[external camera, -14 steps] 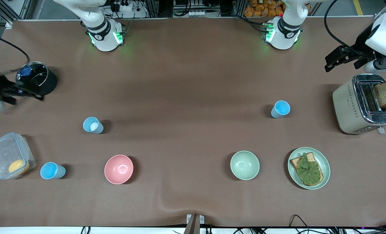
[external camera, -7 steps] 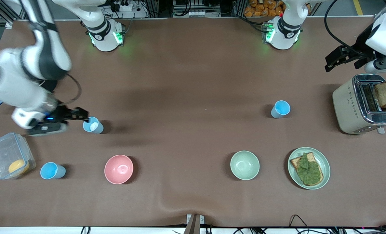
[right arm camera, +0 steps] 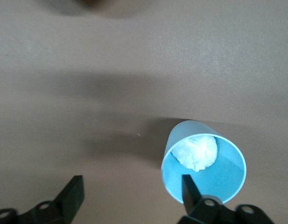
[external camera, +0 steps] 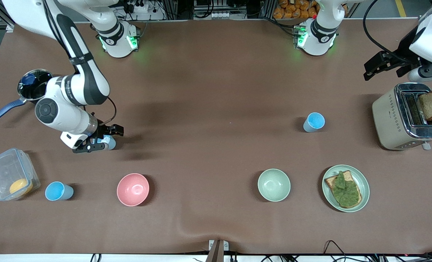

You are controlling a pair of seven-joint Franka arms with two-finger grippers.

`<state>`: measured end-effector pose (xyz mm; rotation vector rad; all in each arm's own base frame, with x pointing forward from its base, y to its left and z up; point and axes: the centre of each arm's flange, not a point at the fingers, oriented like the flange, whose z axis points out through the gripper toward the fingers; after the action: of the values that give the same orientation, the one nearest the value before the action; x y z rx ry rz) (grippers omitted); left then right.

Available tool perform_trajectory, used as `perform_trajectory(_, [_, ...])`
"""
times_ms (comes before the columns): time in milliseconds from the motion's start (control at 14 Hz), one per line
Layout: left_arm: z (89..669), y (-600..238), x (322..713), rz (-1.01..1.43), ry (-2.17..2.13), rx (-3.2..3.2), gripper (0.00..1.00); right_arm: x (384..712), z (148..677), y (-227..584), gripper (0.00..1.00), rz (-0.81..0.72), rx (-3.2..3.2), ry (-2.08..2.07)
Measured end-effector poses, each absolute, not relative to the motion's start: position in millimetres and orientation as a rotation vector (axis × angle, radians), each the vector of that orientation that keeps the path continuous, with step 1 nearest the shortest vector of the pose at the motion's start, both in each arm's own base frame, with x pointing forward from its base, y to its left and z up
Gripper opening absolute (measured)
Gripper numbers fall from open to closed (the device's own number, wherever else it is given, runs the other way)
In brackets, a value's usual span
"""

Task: Stack blue cups with both arms
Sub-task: 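Grasp the blue cup with the right gripper and carry it toward the table middle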

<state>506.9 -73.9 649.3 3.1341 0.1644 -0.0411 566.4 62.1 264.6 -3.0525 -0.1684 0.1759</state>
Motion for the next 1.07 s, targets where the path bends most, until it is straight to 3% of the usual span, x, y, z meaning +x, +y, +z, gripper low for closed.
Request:
perform_trajectory(143, [649.3, -73.9, 506.9, -0.041, 0.164, 3.134, 1.00, 567.5, 247.4, 56.4, 0.85, 0.185, -3.060, -0.159])
perform_trajectory(500, [649.2, -73.9, 506.9, -0.041, 0.164, 3.134, 1.00, 569.3, 219.4, 50.9, 0.32, 0.190, -3.067, -0.147])
perform_trajectory(643, [649.3, -73.9, 506.9, -0.041, 0.164, 3.134, 1.00, 574.8, 234.3, 53.5, 0.09, 0.241, -3.061, -0.148])
perform_trajectory(714, [649.3, -73.9, 506.9, -0.041, 0.164, 3.134, 1.00, 580.7, 254.4, 59.3, 0.03, 0.296, -3.055, -0.137])
perform_trajectory(929, [649.3, -73.9, 506.9, -0.041, 0.165, 3.134, 1.00, 598.4, 339.8, 105.3, 0.03, 0.383, -3.061, -0.077])
perform_trajectory(1071, [649.3, -74.1, 506.9, -0.041, 0.164, 3.134, 1.00, 597.4, 383.6, 167.0, 0.03, 0.356, -3.086, -0.005])
